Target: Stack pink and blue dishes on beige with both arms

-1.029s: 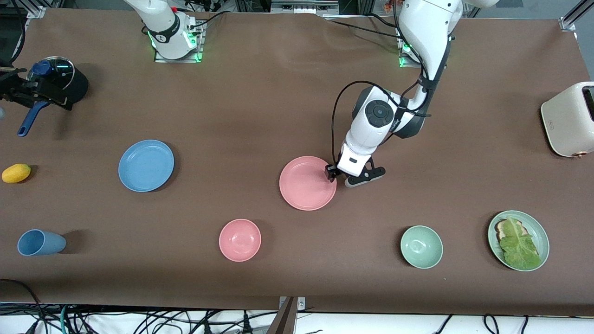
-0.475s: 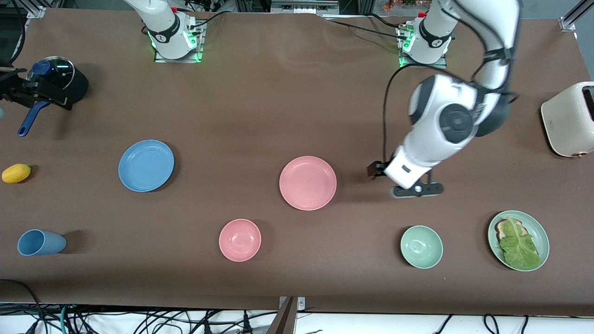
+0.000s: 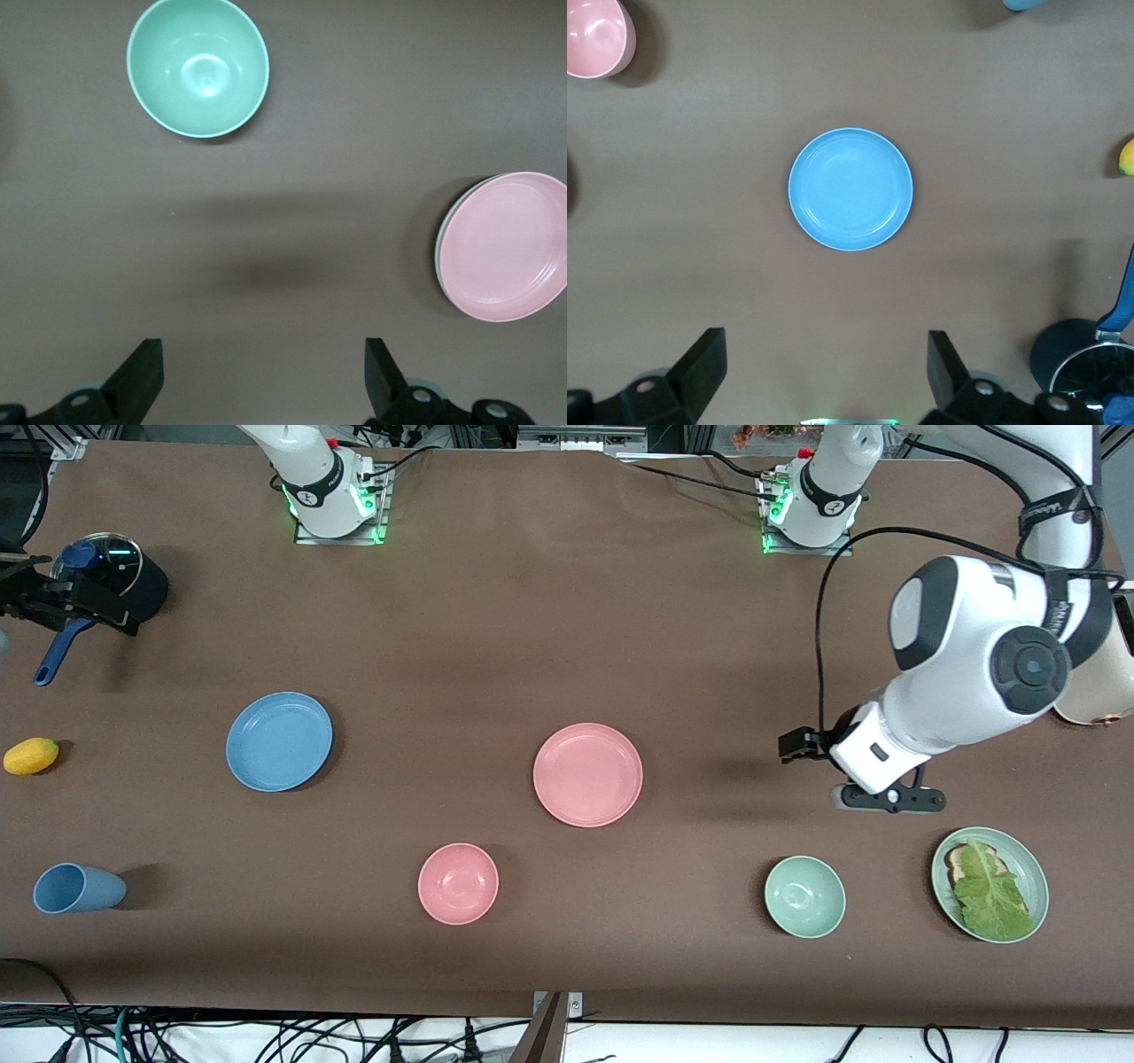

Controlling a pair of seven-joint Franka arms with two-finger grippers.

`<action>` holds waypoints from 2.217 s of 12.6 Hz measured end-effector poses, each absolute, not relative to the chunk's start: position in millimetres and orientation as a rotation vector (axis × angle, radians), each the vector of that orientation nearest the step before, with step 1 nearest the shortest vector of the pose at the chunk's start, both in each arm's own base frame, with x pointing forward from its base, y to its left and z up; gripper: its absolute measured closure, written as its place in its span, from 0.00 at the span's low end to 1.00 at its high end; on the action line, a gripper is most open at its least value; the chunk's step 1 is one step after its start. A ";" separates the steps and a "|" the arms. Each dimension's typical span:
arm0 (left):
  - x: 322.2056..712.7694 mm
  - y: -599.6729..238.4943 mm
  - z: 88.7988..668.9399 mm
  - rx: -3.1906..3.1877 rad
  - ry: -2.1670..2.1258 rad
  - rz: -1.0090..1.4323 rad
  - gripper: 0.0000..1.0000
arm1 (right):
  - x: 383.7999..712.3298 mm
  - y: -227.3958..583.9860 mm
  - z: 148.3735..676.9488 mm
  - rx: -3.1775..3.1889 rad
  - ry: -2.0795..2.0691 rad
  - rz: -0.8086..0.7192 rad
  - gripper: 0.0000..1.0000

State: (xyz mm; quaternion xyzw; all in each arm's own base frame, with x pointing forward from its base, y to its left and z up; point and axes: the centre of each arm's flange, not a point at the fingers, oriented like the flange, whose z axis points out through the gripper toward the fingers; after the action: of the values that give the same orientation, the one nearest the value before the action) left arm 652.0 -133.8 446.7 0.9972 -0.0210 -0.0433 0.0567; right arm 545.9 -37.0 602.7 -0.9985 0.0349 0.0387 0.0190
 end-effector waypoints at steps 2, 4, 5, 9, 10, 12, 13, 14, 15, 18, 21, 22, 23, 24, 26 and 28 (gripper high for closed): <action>651.4 -105.4 458.9 3.010 -0.108 -0.148 0.00 | 545.9 -36.6 602.7 -3.099 0.107 0.120 0.00; 650.6 -67.6 474.6 2.988 -0.171 -0.146 0.00 | 546.1 -34.4 602.7 -3.100 0.101 0.120 0.00; 651.2 -44.9 480.4 2.981 -0.200 -0.131 0.00 | 546.1 -33.8 602.7 -3.100 0.099 0.120 0.00; 645.4 30.6 494.7 3.012 -0.293 -0.119 0.00 | 546.7 -32.9 597.7 -3.100 0.097 0.137 0.00; 642.9 34.1 501.0 3.037 -0.322 -0.118 0.00 | 548.8 -32.8 590.0 -3.100 0.097 0.160 0.00; 637.7 28.6 513.7 3.050 -0.355 -0.113 0.00 | 558.1 -34.4 560.7 -3.102 0.105 0.243 0.00; 634.9 26.2 517.7 3.049 -0.345 -0.122 0.00 | 564.7 -38.9 537.4 -3.099 0.120 0.309 0.00; 632.2 25.1 521.1 3.051 -0.311 -0.132 0.00 | 572.8 -48.8 508.0 -3.094 0.150 0.374 0.00; 629.6 24.3 524.3 3.053 -0.278 -0.141 0.00 | 581.6 -60.9 478.7 -3.092 0.180 0.410 0.00; 618.9 13.2 544.9 3.053 -0.229 -0.132 0.00 | 595.7 -90.9 391.2 -3.114 0.212 0.355 0.00; 606.1 -2.6 577.2 3.061 -0.191 -0.063 0.00 | 574.8 -115.9 317.9 -3.126 0.133 0.281 0.00; 600.4 -1.6 588.5 3.061 -0.183 -0.044 0.00 | 567.3 -128.2 299.1 -3.089 0.114 0.278 0.00; 593.0 1.0 598.5 3.060 -0.176 -0.043 0.00 | 561.1 -144.6 279.2 -3.015 0.097 0.261 0.00; 586.0 4.1 604.8 3.059 -0.169 -0.055 0.00 | 556.9 -161.1 258.7 -2.946 0.078 0.229 0.00; 573.6 8.2 608.1 3.052 -0.161 -0.118 0.00 | 548.8 -184.9 221.2 -2.880 0.079 0.209 0.02; 568.0 8.2 602.8 3.046 -0.162 -0.174 0.00 | 546.1 -190.4 201.5 -2.858 0.098 0.224 0.06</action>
State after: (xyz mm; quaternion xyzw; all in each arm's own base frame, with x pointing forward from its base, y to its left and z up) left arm 568.0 8.2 602.8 0.9960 -0.0528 -0.0569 0.0434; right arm 546.1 -190.4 201.5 -0.9871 0.0339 0.0773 0.1359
